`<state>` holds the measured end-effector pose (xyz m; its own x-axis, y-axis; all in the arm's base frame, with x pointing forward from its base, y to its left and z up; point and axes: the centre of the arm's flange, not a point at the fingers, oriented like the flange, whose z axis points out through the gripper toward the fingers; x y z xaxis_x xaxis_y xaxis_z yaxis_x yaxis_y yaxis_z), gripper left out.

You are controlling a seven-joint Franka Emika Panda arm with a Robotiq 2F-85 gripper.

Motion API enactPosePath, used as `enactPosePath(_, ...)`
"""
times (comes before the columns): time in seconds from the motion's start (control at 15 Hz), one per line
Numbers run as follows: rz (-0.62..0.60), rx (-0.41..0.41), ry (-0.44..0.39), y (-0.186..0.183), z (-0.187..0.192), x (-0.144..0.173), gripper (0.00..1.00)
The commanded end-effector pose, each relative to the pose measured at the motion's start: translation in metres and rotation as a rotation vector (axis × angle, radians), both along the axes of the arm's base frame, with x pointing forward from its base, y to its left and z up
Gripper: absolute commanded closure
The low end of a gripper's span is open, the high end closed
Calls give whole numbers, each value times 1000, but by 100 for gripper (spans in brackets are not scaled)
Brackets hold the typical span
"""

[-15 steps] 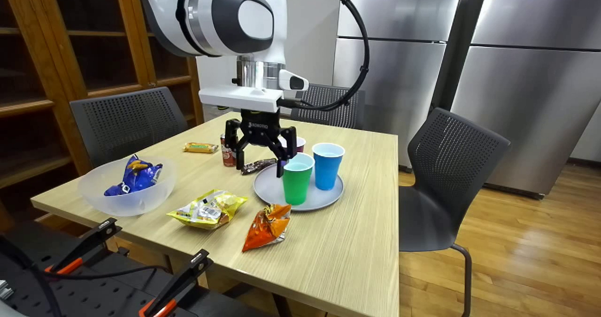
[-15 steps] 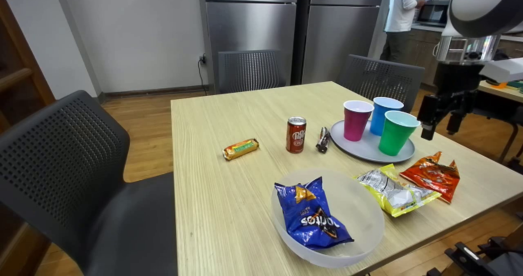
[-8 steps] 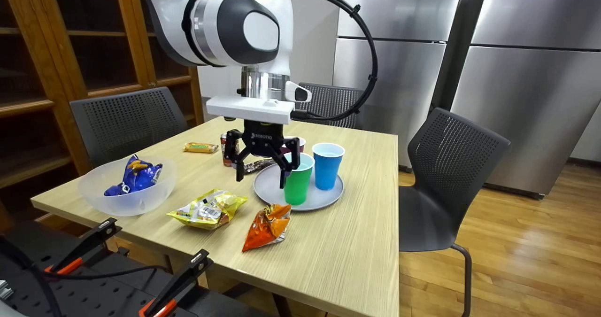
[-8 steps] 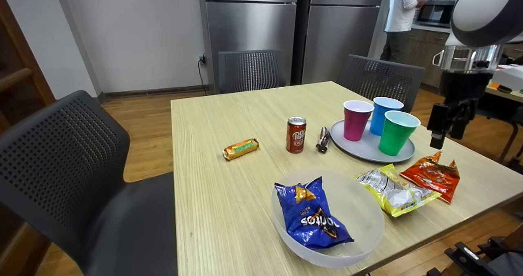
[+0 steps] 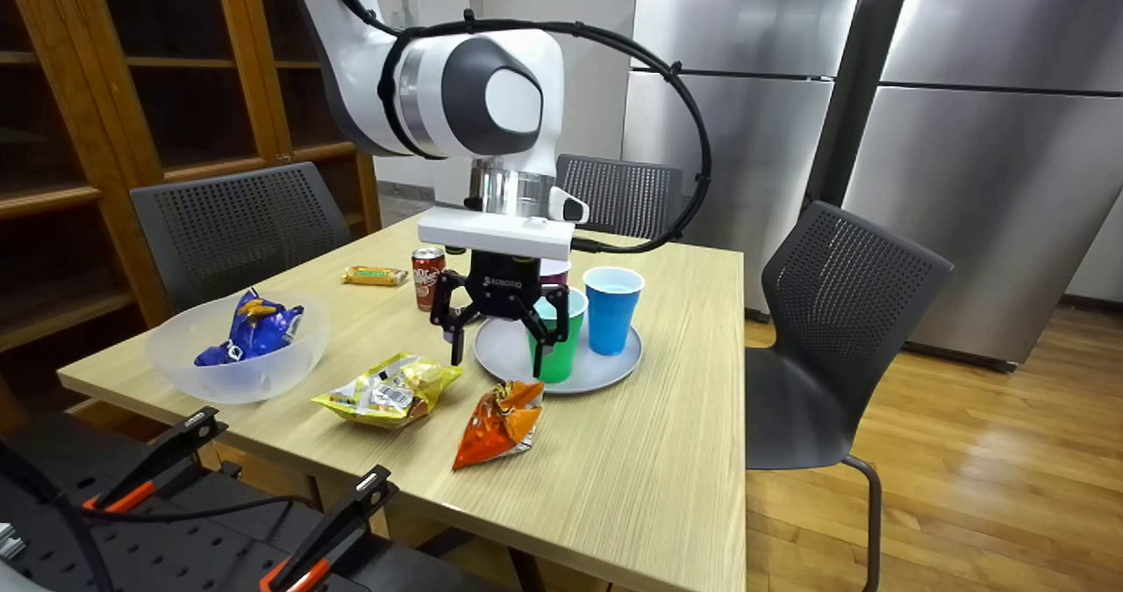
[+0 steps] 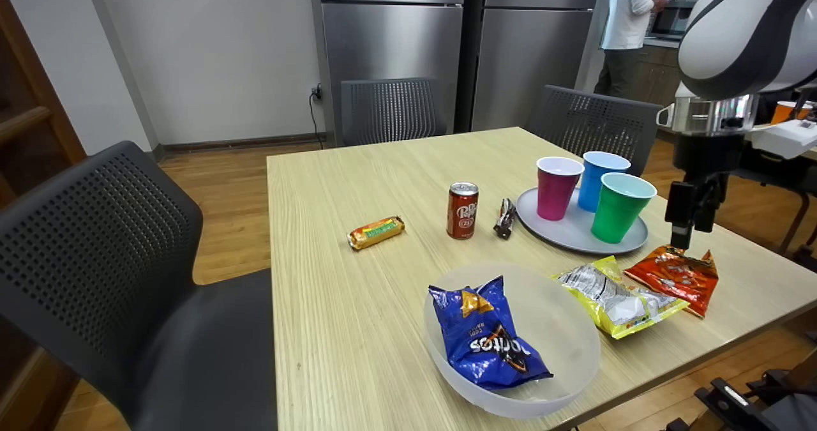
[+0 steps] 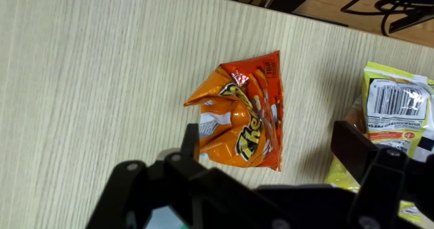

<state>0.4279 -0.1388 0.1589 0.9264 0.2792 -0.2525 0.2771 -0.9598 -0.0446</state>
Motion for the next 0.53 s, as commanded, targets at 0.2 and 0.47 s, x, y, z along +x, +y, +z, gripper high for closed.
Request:
enactPosePath(0.2, 74, -13, 77, -5, -11, 14, 0)
enactPosePath(0.47, 85, -24, 91, -5, -13, 9, 0)
